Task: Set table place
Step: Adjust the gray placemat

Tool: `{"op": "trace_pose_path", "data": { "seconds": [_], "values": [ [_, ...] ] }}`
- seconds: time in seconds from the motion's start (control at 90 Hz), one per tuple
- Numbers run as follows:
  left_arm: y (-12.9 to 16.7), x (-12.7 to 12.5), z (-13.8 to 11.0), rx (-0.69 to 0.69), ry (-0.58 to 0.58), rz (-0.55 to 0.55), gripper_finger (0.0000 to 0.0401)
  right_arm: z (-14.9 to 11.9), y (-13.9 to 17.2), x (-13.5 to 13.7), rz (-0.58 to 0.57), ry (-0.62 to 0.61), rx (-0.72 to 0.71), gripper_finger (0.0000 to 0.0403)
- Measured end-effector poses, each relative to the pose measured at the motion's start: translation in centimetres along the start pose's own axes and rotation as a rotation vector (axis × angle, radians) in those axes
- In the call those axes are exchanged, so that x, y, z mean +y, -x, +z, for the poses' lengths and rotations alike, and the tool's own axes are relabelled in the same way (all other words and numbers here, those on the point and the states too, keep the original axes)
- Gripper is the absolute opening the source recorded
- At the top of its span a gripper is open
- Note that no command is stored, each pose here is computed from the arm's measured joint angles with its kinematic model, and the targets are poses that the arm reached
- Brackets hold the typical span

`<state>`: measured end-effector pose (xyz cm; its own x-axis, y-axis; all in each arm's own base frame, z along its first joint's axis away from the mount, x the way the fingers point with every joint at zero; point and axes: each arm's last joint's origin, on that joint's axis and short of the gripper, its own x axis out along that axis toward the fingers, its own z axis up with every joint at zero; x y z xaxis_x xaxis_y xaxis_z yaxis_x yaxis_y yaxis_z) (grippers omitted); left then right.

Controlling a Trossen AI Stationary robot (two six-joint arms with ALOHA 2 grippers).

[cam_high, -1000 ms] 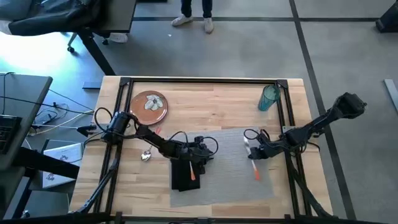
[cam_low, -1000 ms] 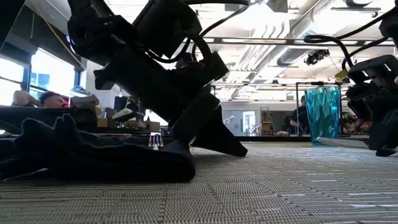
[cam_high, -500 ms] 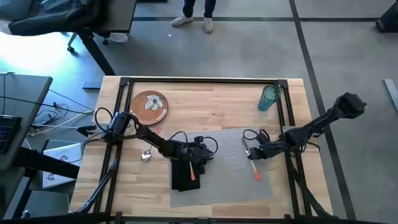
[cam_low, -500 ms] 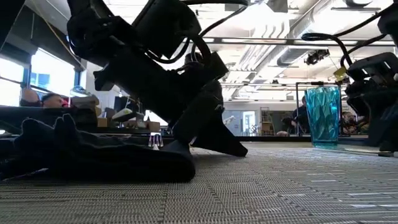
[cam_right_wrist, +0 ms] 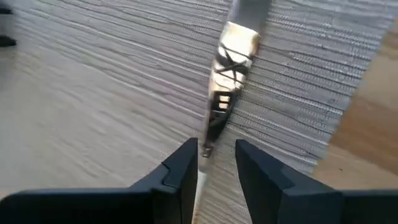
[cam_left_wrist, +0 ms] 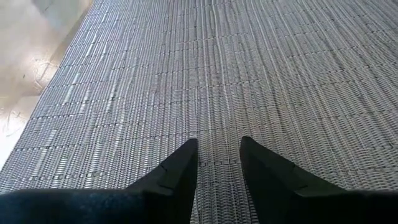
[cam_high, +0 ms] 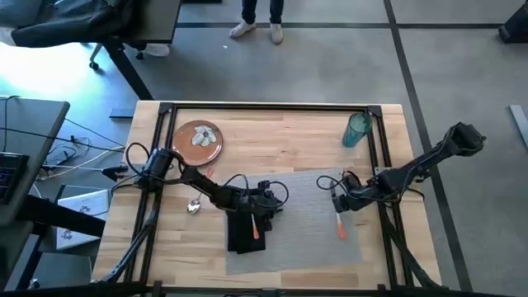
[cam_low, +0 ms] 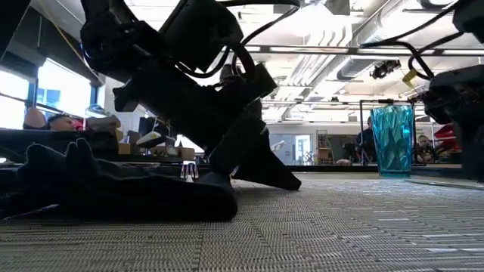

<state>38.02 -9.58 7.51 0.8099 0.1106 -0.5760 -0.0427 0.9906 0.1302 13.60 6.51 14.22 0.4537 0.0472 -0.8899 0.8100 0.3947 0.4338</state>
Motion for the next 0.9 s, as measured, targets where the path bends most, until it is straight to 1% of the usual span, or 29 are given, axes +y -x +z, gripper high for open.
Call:
{"op": "trace_pose_path", "data": {
  "seconds": [0.122,0.233,0.333,0.444,0.556,0.6,0.689,0.789,0.844,0.9],
  "values": [
    [0.0,0.0,0.0,0.000,-0.001,0.000,0.0110,0.3,0.6,1.0,0.039,0.060,-0.070,0.0094],
    [0.1,-0.1,0.0,-0.002,-0.002,-0.007,0.0110,0.4,0.5,1.4,0.078,0.103,-0.129,0.0094],
    [0.5,-0.3,0.5,-0.011,-0.021,-0.019,0.0110,0.4,0.2,2.0,0.122,0.206,-0.152,0.0094],
    [1.8,-0.7,1.6,-0.030,-0.053,-0.052,0.0110,0.3,-0.1,2.4,0.143,0.330,-0.165,0.0094],
    [4.3,-1.0,4.1,-0.089,-0.049,-0.070,0.0110,0.3,-0.1,2.4,0.132,0.428,-0.166,0.0094],
    [5.6,-1.2,5.0,-0.090,-0.041,-0.076,0.0110,0.3,-0.1,2.4,0.134,0.465,-0.154,0.0094],
    [7.9,-1.7,5.3,-0.004,-0.015,-0.092,0.0110,0.2,0.2,2.3,0.100,0.538,-0.095,0.0094],
    [11.2,-2.3,5.2,0.121,0.042,-0.108,0.0110,0.1,1.1,2.5,0.027,0.602,-0.016,0.0094],
    [13.1,-2.6,4.8,0.209,0.095,-0.110,0.0110,0.0,1.7,2.3,-0.031,0.644,0.021,0.0094],
    [14.7,-3.2,3.8,0.331,0.141,-0.120,0.0110,-0.3,2.1,2.4,-0.062,0.676,0.053,0.0094]
  ]
}}
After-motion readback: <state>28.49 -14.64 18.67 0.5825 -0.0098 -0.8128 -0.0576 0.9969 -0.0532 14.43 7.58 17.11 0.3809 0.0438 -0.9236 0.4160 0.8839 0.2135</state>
